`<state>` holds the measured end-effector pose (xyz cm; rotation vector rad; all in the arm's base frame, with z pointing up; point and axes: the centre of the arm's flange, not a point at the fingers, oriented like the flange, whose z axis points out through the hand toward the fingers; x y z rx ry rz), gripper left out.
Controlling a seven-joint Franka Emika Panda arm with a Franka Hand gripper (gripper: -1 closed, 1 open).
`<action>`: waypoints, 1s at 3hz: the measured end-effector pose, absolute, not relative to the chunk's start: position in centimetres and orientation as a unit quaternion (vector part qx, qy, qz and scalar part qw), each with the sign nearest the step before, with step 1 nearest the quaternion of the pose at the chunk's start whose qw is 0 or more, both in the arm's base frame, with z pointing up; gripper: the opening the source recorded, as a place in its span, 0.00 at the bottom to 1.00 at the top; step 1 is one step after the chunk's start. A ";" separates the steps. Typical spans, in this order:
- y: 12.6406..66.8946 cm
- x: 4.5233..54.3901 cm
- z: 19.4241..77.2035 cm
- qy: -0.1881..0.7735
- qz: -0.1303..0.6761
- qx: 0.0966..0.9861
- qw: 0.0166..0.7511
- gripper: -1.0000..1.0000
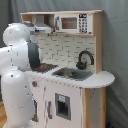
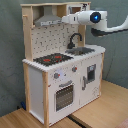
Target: Play with the kitchen
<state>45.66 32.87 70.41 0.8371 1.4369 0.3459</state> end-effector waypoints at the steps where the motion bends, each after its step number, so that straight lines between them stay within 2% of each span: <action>1: 33.0 44.3 68.5 0.629 0.144 0.399 0.651 1.00; 3: 32.4 42.4 64.4 0.599 0.140 0.467 0.635 1.00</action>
